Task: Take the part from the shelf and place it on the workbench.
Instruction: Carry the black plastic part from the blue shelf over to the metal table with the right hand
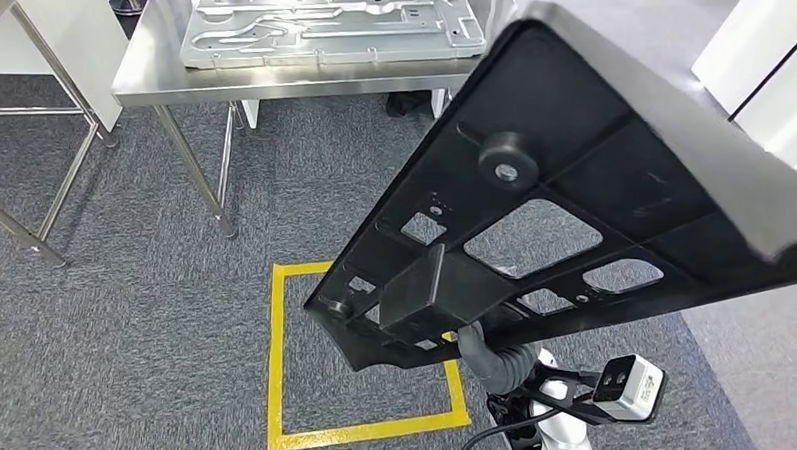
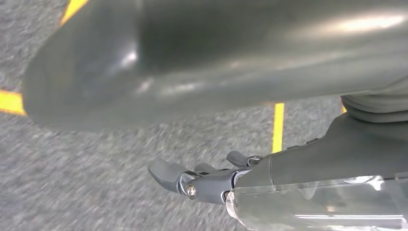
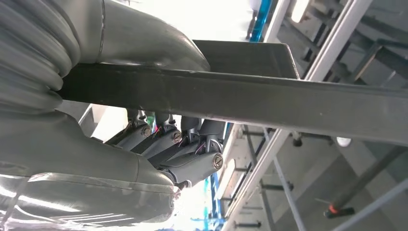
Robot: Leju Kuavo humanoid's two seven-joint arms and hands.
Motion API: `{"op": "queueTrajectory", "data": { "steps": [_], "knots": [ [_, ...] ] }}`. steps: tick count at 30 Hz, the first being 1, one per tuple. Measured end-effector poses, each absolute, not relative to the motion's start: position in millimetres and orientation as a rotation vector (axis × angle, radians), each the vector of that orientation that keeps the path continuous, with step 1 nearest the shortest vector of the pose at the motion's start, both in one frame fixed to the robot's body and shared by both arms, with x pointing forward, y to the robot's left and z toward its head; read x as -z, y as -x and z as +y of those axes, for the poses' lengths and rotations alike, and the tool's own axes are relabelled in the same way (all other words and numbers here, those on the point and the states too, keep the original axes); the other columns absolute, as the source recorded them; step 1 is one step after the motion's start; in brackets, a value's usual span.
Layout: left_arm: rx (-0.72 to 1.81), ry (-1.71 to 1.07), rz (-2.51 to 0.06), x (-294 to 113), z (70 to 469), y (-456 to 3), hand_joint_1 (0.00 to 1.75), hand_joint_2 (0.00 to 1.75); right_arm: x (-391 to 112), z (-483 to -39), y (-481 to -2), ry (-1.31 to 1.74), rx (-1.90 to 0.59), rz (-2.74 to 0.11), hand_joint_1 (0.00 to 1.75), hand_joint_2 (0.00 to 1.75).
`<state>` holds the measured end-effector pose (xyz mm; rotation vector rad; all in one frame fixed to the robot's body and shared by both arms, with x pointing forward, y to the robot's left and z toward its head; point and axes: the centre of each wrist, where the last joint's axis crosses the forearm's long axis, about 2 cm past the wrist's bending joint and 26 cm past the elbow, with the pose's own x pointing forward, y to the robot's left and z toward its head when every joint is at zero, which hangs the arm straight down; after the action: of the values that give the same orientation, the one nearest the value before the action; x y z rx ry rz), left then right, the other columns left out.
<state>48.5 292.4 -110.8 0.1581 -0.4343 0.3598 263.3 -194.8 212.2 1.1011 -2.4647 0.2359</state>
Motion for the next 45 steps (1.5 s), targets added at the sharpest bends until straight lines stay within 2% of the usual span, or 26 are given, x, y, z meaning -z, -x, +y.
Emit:
{"op": "queueTrajectory", "data": {
  "steps": [30, 45],
  "knots": [
    [-0.364, -0.158, -0.443, 111, 294, -50, 0.0, 0.0, -210, -193, -260, -1.088, -0.225, -2.458, 1.52, 1.75],
    [-0.363, -0.154, -0.443, 110, 291, -51, 0.0, 0.0, -202, -192, -260, -0.971, -0.226, -2.436, 1.52, 1.75]
  ]
}}
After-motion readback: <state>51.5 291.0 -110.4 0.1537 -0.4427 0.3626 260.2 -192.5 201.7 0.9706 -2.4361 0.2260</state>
